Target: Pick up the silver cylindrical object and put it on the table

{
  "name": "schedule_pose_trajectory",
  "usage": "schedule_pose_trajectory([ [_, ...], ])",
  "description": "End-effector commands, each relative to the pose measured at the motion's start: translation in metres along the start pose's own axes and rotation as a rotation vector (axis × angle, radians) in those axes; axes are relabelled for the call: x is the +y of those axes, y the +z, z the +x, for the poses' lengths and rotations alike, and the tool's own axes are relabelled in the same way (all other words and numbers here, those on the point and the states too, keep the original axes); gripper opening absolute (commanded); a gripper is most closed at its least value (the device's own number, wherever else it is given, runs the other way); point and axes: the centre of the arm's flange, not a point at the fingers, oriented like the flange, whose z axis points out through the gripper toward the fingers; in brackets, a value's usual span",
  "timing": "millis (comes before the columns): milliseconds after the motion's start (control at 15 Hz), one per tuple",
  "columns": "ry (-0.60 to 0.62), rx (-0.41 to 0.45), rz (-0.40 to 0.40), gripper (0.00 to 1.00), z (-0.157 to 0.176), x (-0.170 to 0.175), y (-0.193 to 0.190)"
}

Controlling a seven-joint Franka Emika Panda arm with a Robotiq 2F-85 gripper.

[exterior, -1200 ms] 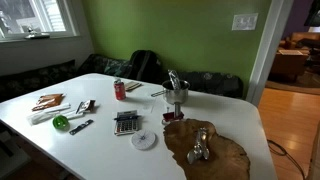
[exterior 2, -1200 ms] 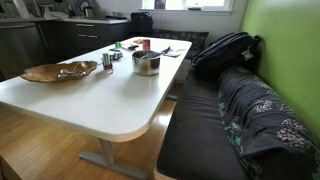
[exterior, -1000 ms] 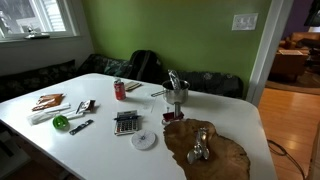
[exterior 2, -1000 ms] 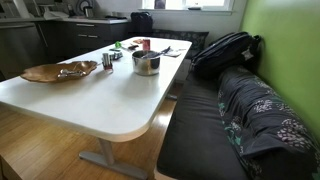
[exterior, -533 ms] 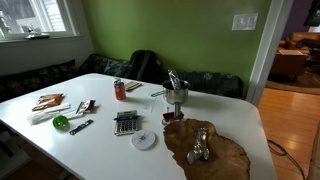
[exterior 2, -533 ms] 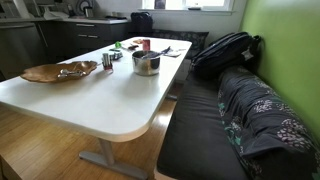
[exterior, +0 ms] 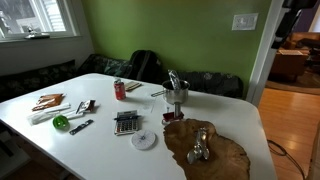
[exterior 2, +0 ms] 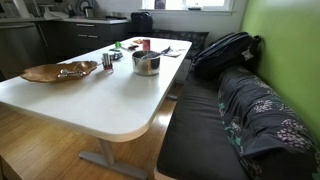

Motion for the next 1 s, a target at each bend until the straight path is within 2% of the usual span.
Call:
schedule_pose_trajectory([
  [0,-0.015,-0.035,0.005,1.00,0.007,-0.009,0.013],
  [200,-0.040,-0.099,0.018,1.00,0.024,-0.021,0.033],
  [467,-0.039,-0.095,0.018,1.00,0.029,-0.020,0.030],
  [733,-0.041,-0.151,0.040,1.00,0.055,-0.078,0.077],
  [933,-0.028,-0.190,0.015,1.00,0.062,-0.132,0.109],
])
